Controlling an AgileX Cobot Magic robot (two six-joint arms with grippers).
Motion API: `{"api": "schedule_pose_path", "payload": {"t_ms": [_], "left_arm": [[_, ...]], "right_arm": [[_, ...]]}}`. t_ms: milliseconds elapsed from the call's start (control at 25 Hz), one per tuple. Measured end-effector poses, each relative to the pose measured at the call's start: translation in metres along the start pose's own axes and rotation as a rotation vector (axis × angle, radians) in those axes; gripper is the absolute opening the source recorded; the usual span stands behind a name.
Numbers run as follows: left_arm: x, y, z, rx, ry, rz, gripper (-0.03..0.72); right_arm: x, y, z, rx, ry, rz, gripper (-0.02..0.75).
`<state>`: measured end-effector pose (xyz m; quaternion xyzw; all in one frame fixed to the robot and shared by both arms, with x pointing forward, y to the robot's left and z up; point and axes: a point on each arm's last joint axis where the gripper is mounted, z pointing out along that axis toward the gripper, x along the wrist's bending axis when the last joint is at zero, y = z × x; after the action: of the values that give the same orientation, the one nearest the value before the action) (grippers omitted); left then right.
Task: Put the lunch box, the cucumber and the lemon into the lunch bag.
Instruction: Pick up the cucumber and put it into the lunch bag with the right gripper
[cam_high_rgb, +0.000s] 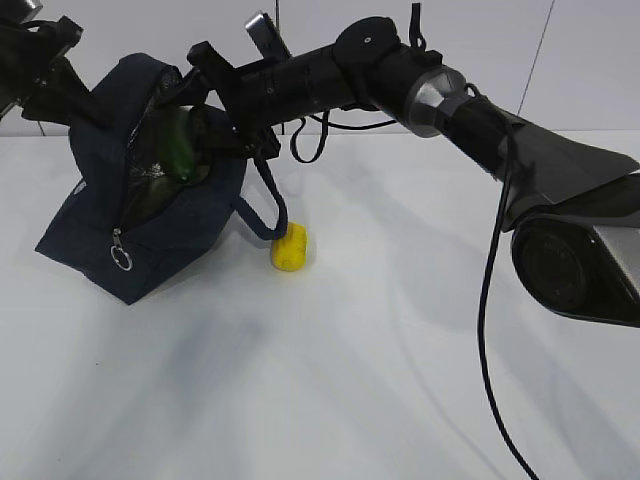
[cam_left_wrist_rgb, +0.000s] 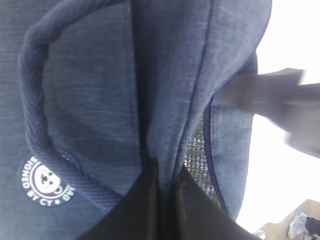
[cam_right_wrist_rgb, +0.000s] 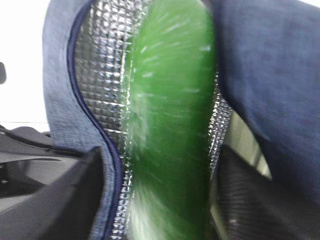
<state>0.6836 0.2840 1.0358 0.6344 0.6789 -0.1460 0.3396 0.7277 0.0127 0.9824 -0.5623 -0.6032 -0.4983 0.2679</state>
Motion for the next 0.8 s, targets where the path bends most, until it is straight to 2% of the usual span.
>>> {"api": "schedule_pose_path", "payload": {"t_ms": [120,280,400,520,600,800], "left_arm": [[0.000,0.000,0.000,0.000,0.000,0.002,0.006],[0.001,0.000,-0.001,0.000,0.008,0.003,0.006],[0.008,0.001,-0.005,-0.006,0.028,-0.001,0.006],[0.024,0.003,-0.016,-0.023,0.068,-0.019,0.006],[0.036,0.003,-0.024,-0.033,0.101,-0.034,0.006],[0.060,0.004,-0.041,-0.052,0.159,-0.078,0.006]], "right_arm": [[0.001,0.000,0.000,0.000,0.009,0.007,0.593],[0.012,0.004,-0.009,0.003,0.036,-0.064,0.587],[0.027,0.009,-0.022,0.006,0.067,-0.162,0.557],[0.041,0.011,-0.037,0.040,0.067,-0.243,0.538],[0.047,0.009,-0.047,0.088,0.019,-0.286,0.533],[0.036,0.011,-0.055,0.082,-0.232,-0.289,0.525]]}}
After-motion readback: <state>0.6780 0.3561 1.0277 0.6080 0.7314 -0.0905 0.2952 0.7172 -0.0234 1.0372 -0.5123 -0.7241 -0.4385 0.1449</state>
